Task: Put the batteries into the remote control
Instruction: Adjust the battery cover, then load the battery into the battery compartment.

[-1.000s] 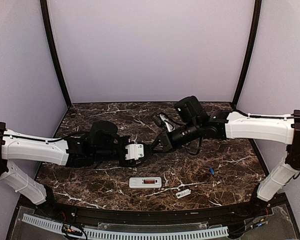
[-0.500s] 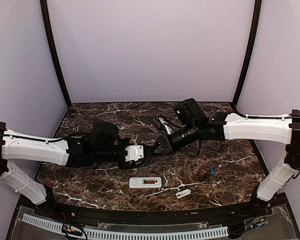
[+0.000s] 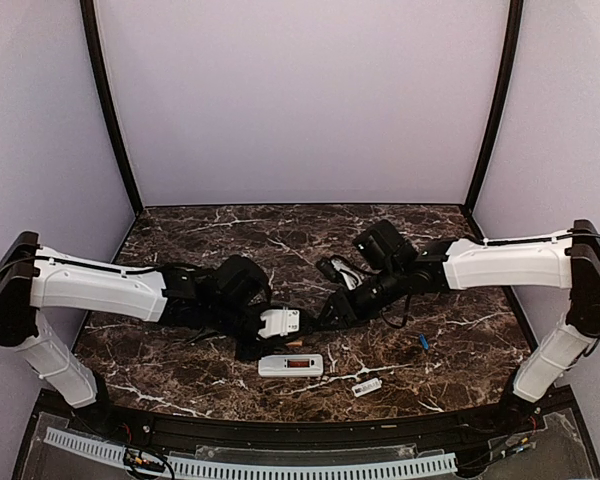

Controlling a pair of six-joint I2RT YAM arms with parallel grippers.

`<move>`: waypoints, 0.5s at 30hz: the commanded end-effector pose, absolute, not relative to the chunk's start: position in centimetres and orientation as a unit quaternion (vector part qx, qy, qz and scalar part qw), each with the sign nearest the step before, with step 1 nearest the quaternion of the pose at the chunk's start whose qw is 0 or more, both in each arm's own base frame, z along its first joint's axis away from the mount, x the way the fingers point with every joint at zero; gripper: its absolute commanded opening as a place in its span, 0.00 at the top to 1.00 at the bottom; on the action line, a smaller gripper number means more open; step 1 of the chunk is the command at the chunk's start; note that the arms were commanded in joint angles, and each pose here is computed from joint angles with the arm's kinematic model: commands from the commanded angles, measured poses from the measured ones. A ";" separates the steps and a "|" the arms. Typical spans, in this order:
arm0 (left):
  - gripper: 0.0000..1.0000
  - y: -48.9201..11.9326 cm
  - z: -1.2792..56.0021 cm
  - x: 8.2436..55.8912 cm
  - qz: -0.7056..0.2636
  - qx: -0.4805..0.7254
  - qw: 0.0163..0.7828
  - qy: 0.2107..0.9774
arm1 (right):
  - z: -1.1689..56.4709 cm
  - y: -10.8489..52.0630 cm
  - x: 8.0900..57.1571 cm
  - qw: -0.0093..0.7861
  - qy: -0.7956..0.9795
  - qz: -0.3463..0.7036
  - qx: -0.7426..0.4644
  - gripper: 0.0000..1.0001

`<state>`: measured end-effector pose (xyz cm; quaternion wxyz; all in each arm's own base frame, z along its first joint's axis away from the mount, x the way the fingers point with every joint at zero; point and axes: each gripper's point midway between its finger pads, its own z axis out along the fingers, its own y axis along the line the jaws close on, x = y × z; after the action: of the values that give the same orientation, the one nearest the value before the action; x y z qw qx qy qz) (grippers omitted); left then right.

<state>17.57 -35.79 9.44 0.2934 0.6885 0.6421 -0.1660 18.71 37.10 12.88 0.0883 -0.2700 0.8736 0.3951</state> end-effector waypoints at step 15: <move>0.93 -35.9 5.6 16.3 -0.111 0.678 0.146 0.712 | 10.0 34.8 19.0 0.095 0.892 0.364 -0.252 0.61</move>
<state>16.18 -36.90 5.67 0.1692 0.6853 0.6955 -0.1339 18.42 34.68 9.24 0.0726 -0.2508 0.8970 0.3566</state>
